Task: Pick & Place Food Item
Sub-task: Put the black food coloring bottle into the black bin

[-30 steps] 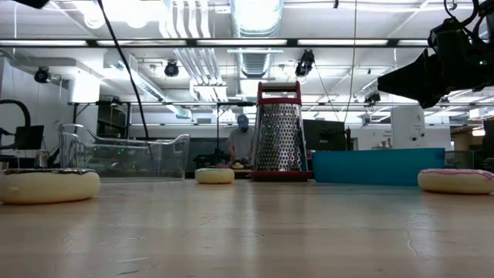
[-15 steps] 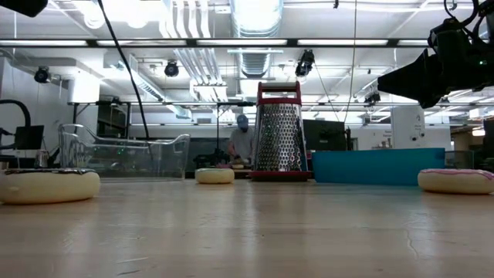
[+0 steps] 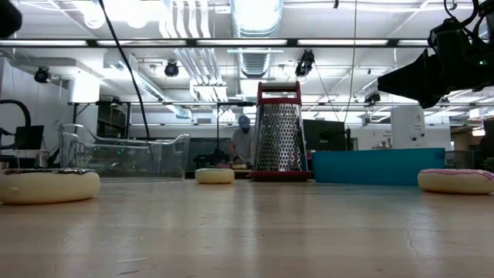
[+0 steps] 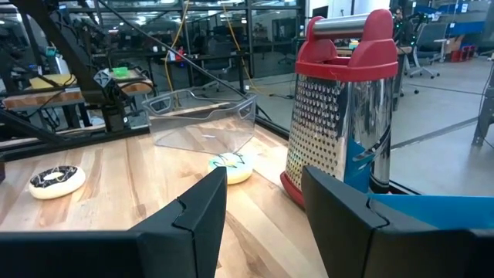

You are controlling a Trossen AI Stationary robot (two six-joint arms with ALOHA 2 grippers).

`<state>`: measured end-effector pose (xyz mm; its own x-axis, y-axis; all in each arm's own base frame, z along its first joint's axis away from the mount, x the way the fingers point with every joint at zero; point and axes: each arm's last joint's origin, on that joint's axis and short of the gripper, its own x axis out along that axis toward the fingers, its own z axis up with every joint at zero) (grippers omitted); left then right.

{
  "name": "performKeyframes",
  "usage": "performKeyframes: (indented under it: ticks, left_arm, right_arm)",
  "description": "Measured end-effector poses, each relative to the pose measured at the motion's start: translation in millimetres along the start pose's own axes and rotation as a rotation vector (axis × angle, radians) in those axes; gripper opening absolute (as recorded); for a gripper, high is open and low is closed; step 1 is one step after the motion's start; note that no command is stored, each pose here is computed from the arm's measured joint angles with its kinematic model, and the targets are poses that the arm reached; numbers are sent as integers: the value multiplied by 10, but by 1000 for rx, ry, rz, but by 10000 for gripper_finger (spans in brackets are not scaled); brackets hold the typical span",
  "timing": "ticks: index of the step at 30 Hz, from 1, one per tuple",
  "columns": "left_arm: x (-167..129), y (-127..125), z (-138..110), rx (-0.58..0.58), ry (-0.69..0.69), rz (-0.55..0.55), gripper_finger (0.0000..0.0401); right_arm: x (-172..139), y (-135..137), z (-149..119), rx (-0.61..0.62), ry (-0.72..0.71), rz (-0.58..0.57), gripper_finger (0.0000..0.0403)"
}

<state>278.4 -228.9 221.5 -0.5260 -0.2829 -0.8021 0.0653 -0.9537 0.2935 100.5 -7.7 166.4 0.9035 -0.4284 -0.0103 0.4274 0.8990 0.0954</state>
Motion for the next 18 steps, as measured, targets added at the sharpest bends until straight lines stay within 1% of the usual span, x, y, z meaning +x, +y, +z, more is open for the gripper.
performKeyframes:
  ticks: [4,18]
  left_arm:
    - [45,-24,-6,-8,-32,21,181]
    - [44,-38,41,-44,-88,31,181]
  right_arm:
    - [0,0,-1,0,0,0,164]
    - [0,0,0,0,0,0,164]
